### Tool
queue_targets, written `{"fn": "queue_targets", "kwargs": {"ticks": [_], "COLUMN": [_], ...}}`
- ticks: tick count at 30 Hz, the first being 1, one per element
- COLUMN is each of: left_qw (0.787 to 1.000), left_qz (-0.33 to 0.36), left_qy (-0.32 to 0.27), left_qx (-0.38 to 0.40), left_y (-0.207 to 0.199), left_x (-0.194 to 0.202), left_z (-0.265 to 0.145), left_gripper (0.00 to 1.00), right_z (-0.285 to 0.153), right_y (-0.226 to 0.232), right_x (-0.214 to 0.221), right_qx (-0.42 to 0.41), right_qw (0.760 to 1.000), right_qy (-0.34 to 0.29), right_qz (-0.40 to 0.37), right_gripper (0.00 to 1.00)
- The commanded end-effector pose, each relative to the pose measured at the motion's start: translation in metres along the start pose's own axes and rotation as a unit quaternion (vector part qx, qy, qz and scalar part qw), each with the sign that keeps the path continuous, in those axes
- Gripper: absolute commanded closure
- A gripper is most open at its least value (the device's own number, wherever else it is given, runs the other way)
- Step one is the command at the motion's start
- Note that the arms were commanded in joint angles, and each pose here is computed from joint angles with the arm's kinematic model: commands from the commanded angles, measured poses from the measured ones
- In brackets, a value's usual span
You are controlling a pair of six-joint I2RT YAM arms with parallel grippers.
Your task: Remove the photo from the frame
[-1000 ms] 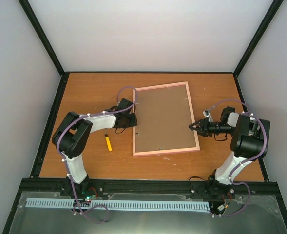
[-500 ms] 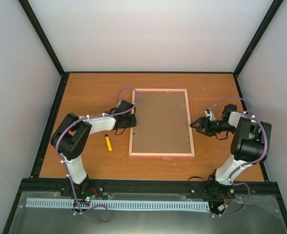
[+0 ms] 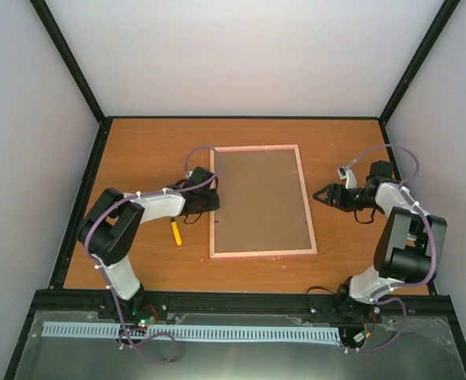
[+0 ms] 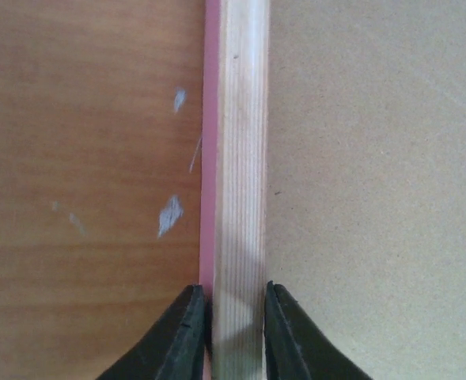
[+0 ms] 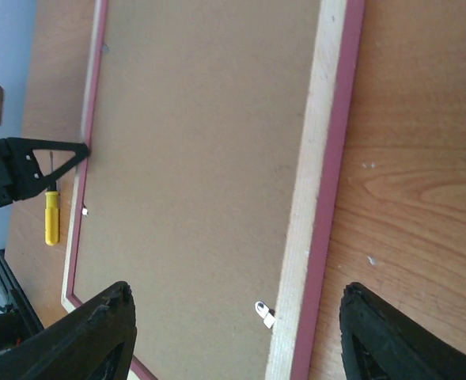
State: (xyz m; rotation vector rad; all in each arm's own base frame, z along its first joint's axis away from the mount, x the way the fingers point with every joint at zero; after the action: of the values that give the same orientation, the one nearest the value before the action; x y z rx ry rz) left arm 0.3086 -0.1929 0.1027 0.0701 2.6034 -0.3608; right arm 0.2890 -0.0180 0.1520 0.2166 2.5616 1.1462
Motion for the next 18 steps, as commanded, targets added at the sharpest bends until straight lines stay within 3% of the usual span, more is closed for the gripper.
{"fn": "queue_targets", "kwargs": {"ticks": [1,3,9,11,13,18], "left_qw": [0.999,1.000,0.995,0.993,0.990,0.986], "left_qz": [-0.034,-0.012,0.035,0.028,0.007,-0.075], "left_qy": [-0.001,-0.018,-0.083,-0.098,-0.116,-0.104], "left_qx": [0.016,0.010,-0.039,-0.058,-0.075,-0.106], "left_y": [-0.006,-0.005,0.003,0.011,0.024,0.062], "left_x": [0.000,-0.008,-0.037,-0.035,-0.028,0.002], "left_z": [-0.020,-0.030,-0.090,-0.110,-0.128,-0.154], "left_gripper": [0.65,0.52,0.38,0.25,0.03,0.00], "right_z": [-0.008,-0.012,-0.040,-0.060,-0.077,-0.085], "right_y": [0.012,0.017,0.055,0.077,0.093,0.107], "right_x": [0.001,-0.001,-0.010,-0.019,-0.022,0.004], "right_qx": [-0.021,-0.020,-0.044,-0.033,-0.027,-0.060], "right_qw": [0.998,0.997,0.985,0.979,0.974,0.954], "right_qy": [-0.032,-0.038,-0.054,-0.062,-0.091,-0.155], "right_qz": [-0.056,-0.070,-0.158,-0.192,-0.206,-0.249], "right_gripper": [0.32,0.32,0.32,0.31,0.31,0.28]}}
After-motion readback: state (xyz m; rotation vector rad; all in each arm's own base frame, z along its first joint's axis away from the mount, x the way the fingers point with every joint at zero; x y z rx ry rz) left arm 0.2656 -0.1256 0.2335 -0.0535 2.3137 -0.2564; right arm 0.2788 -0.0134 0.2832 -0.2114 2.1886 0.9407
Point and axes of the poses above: each gripper's point midway between its finger pads, its own z axis out along the fingers, its own y axis along the line the jaws close on, x = y × z, the point moved 9 cm from there along -z, back along the fingers, and after that the axes turned 11 degrees about z, right-handed, at the moved point
